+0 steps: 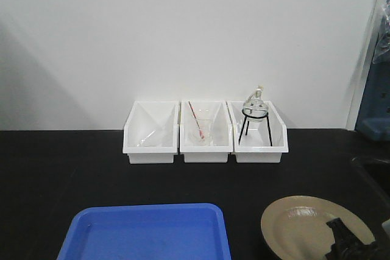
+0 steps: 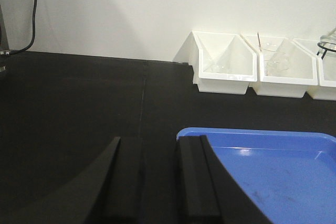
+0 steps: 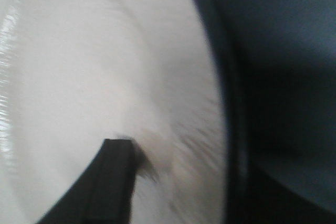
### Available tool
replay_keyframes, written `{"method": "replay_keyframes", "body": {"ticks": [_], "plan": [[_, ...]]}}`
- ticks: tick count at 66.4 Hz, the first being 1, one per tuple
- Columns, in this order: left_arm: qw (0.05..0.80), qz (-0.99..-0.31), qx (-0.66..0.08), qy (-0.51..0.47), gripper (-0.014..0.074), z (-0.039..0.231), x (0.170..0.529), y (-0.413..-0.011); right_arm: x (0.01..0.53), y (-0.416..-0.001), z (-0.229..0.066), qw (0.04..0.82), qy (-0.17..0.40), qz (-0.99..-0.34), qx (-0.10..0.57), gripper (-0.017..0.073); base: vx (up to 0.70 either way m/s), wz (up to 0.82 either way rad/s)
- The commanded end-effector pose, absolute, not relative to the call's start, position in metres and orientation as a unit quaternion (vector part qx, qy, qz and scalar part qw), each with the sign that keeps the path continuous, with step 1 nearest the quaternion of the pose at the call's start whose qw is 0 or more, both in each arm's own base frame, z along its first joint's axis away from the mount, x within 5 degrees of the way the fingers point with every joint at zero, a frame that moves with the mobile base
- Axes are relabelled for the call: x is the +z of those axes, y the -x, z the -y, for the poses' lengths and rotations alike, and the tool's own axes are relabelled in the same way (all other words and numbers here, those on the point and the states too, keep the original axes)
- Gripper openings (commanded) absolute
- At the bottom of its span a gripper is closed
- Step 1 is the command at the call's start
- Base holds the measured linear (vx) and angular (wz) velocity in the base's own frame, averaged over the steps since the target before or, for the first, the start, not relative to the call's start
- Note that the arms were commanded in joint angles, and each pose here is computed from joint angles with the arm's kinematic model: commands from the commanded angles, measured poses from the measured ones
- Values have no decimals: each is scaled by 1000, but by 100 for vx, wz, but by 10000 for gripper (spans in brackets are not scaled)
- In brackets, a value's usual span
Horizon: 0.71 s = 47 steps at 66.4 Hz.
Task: Place disk in tray to left cabinet
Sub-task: 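Grasp the rim of the beige plate with the right gripper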
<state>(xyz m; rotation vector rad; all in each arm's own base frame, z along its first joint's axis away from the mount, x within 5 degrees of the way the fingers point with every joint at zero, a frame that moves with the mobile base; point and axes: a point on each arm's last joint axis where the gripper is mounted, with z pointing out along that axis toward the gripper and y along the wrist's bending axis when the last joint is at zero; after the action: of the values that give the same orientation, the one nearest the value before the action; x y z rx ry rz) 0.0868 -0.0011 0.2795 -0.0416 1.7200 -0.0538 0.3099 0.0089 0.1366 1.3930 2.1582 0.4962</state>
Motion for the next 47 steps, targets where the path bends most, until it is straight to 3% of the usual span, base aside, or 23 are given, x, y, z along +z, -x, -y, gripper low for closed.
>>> {"method": "replay_keyframes", "body": {"ticks": [1,7,29,47], "plan": [[690,-723,-22,18,309,1,297,-88,155,-315,-7,293,-498,-793,193,120,0,0],[690,-723,-22,18,309,1,297,-88,162,-314,-8,296,-495,-792,201,-15,0,0],[690,-723,-22,18,309,1,297,-88,217,-305,-3,394,-462,-762,225,-8,0,0],[690,-723,-22,18,309,1,297,-88,251,-295,-5,423,-451,-742,260,-6,0,0]]}}
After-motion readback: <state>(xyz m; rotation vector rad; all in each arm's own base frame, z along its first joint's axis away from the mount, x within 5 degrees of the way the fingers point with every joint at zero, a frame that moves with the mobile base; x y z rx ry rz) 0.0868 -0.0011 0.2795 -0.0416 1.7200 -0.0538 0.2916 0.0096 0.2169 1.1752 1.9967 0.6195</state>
